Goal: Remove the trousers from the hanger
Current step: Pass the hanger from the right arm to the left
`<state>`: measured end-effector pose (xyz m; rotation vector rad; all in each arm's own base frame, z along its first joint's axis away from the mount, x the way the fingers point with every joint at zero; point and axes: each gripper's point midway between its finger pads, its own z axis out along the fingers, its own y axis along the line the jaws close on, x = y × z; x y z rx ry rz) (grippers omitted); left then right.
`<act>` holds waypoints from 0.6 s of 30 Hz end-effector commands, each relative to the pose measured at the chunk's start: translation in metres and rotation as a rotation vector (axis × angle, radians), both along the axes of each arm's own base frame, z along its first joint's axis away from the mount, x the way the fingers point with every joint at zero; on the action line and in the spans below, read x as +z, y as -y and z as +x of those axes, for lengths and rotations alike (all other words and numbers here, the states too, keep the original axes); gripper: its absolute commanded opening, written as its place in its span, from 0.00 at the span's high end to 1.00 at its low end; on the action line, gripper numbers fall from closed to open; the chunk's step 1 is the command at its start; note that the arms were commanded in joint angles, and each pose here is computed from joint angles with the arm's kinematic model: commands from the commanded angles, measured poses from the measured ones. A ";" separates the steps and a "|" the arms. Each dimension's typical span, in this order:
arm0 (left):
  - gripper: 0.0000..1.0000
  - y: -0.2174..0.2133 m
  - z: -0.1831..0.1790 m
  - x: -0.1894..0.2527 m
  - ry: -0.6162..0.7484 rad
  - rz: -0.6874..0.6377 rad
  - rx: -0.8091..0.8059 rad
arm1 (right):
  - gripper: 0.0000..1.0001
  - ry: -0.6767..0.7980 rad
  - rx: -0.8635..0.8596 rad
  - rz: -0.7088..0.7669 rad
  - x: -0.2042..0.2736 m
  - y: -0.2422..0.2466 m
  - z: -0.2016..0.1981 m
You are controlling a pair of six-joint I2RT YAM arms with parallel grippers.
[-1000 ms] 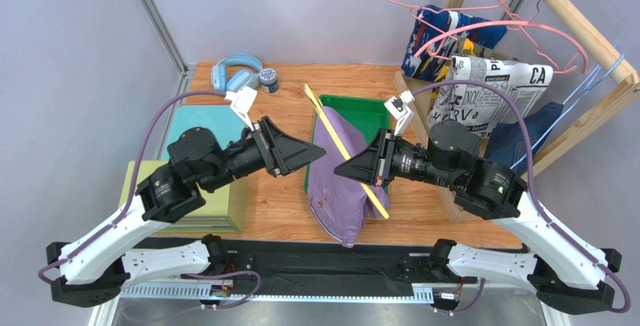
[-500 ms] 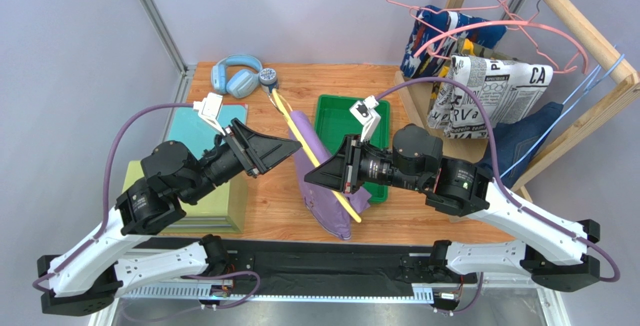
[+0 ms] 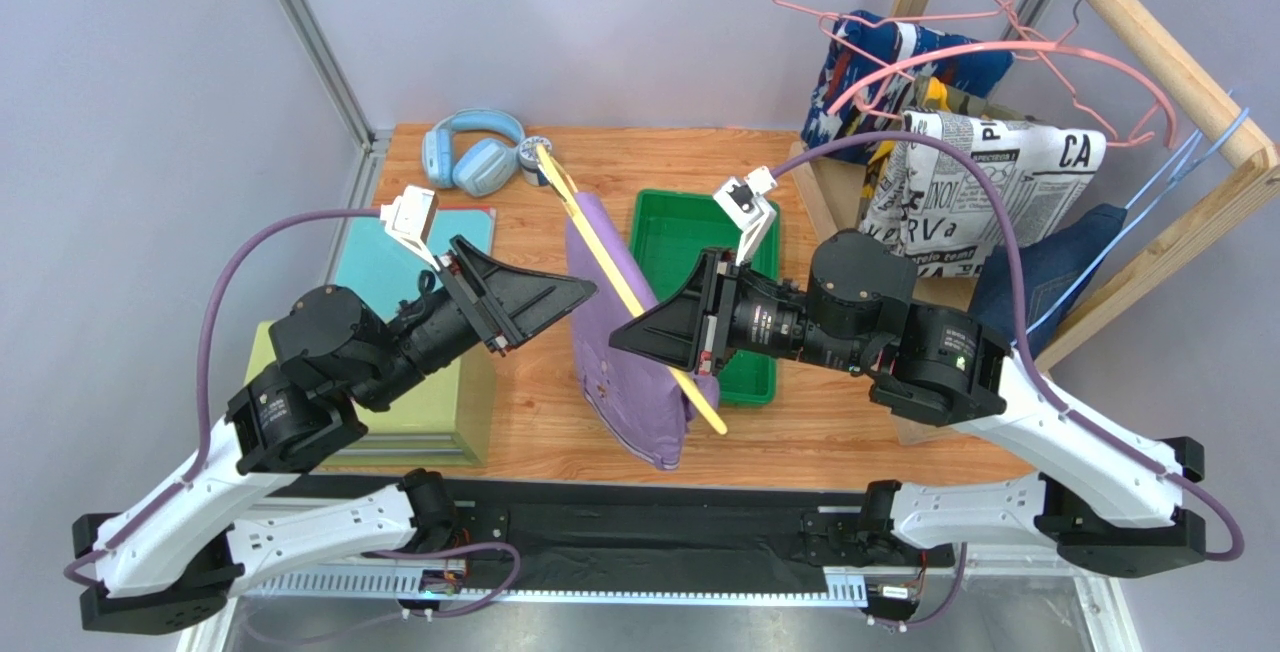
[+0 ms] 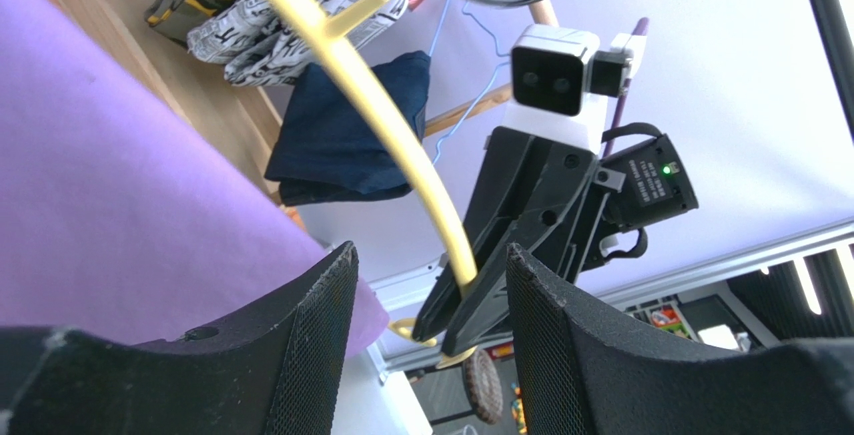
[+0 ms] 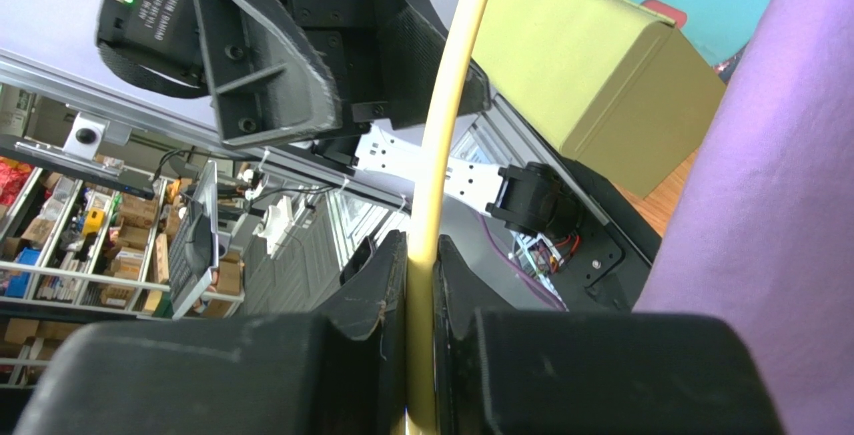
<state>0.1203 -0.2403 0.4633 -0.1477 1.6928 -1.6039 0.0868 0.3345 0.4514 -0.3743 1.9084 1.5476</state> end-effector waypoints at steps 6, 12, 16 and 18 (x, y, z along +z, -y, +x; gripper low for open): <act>0.38 0.015 0.008 0.029 0.035 -0.035 -0.005 | 1.00 0.070 0.091 0.182 0.039 -0.006 -0.017; 0.38 0.021 0.013 0.023 0.026 -0.040 0.005 | 1.00 0.085 0.111 0.211 0.040 -0.005 -0.026; 0.43 0.022 0.017 0.018 0.007 -0.088 0.017 | 1.00 0.088 0.129 0.175 0.026 -0.011 -0.029; 0.54 0.021 0.016 0.025 0.014 -0.119 0.015 | 1.00 0.096 0.119 0.154 0.017 -0.013 -0.028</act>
